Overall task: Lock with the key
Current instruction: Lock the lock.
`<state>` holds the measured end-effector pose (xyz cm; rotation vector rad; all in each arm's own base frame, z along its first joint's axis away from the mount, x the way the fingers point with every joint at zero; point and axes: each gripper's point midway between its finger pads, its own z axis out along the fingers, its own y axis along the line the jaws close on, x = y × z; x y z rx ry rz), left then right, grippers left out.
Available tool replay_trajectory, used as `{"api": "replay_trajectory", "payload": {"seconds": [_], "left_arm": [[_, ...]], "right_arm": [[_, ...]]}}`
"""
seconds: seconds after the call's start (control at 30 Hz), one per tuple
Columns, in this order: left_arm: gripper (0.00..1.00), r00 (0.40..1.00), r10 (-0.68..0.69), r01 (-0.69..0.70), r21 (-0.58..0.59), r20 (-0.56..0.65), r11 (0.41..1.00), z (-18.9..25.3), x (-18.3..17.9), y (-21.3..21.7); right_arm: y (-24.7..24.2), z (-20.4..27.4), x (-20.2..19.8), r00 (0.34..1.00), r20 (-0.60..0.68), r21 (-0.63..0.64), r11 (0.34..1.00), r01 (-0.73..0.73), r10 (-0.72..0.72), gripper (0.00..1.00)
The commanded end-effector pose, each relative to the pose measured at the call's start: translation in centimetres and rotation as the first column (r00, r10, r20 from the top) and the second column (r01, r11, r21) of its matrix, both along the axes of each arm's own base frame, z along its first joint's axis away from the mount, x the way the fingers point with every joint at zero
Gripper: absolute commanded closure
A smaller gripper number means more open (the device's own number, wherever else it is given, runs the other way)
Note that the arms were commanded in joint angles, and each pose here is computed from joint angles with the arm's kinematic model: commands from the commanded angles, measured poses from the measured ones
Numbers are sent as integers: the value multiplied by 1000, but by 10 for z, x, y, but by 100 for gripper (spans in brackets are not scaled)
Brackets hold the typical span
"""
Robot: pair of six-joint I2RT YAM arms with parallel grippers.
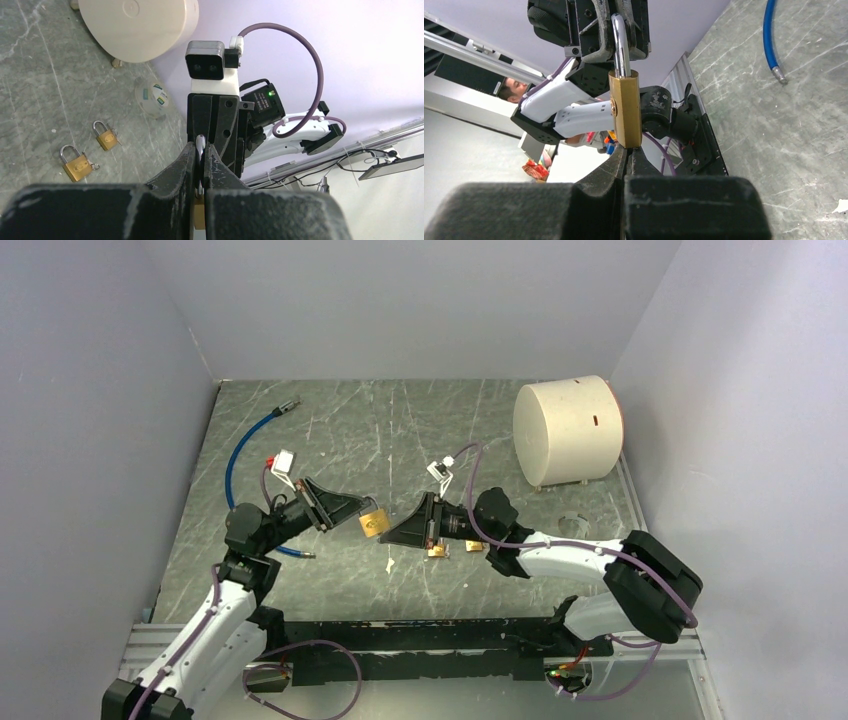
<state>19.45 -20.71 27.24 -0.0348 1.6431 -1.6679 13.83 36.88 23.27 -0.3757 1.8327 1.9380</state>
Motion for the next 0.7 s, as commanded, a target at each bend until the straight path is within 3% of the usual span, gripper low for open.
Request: {"api": "replay_trajectory", "payload": {"seconds": [0.0,0.67], "left_arm": [[98,996,40,-37,-39,73,999,22,-1,5],[97,995,48,-46,-32,83,998,24,1,5]], "right_arm": [[3,10,-9,998,49,20,999,-33,32,100],[-10,-31,-16,999,-50,-46,999,1,-3,100]]}}
